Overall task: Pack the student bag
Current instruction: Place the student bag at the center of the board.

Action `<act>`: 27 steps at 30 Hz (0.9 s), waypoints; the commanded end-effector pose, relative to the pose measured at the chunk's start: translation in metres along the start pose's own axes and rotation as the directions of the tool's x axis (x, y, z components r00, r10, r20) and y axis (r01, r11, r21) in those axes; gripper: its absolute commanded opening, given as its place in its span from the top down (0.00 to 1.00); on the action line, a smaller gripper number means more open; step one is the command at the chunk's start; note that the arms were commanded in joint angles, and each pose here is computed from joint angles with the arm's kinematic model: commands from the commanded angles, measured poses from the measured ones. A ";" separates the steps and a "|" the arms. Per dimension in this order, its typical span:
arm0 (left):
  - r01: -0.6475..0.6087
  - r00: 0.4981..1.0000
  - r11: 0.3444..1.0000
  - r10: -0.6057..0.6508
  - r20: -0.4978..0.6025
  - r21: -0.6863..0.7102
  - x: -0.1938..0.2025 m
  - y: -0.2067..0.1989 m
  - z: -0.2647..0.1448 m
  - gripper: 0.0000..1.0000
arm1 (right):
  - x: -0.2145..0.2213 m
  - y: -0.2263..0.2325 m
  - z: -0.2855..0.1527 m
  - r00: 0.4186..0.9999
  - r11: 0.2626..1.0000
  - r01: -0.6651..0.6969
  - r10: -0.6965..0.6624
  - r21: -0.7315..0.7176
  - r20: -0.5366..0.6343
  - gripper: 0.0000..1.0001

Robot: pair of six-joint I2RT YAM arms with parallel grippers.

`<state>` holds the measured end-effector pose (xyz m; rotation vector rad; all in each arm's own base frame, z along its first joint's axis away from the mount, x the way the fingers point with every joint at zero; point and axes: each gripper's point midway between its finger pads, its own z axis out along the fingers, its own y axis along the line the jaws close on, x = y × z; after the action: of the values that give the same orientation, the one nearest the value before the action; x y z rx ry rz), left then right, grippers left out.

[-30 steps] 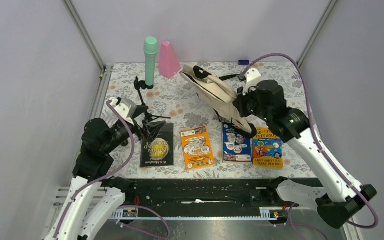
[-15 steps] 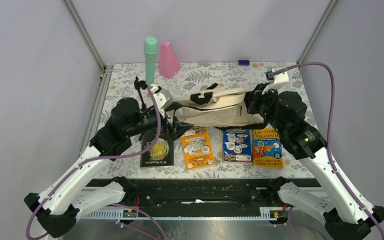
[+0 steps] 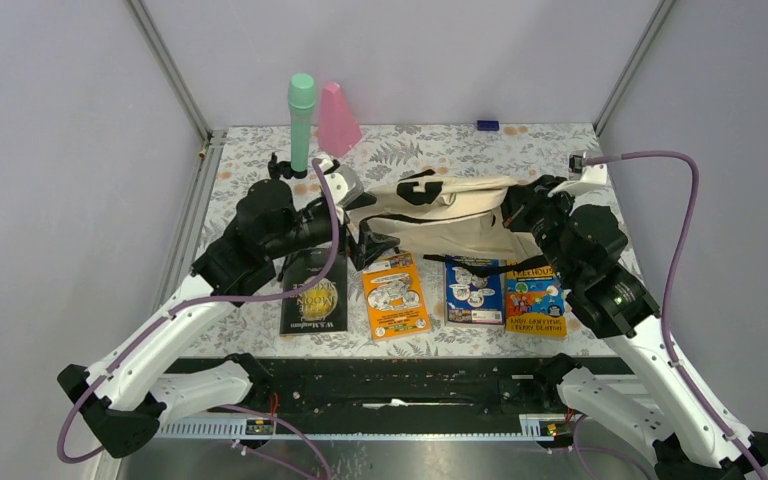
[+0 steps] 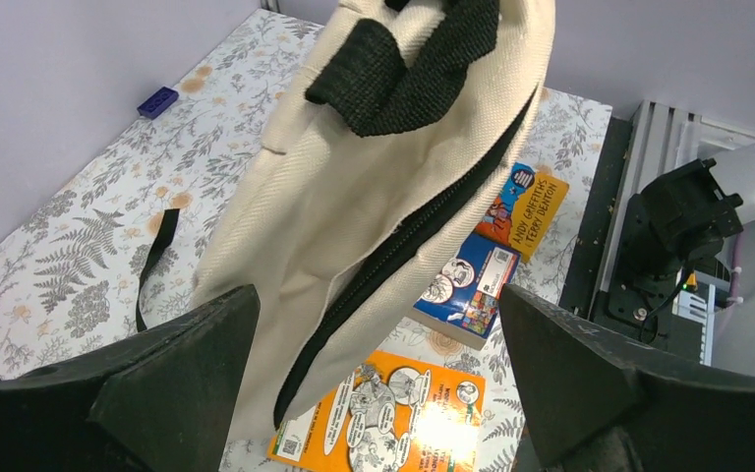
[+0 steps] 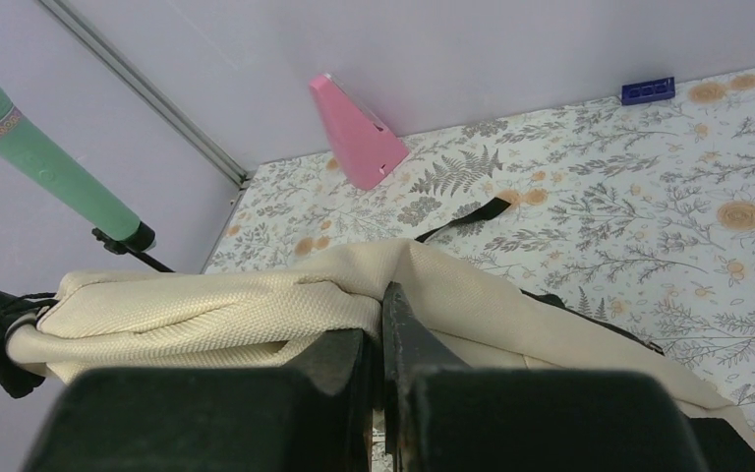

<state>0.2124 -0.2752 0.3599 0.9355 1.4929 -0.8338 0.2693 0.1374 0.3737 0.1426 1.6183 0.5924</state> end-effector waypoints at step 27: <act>-0.289 0.956 0.947 0.277 -0.093 -0.143 0.015 0.018 0.014 1.00 | -0.011 0.058 -0.024 0.941 0.880 0.310 -0.337 -0.359 -0.014 0.00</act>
<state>0.2358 -0.2755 0.3161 1.0486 1.5345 -0.4699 0.2593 0.1459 0.3476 -0.1215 1.7218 0.5031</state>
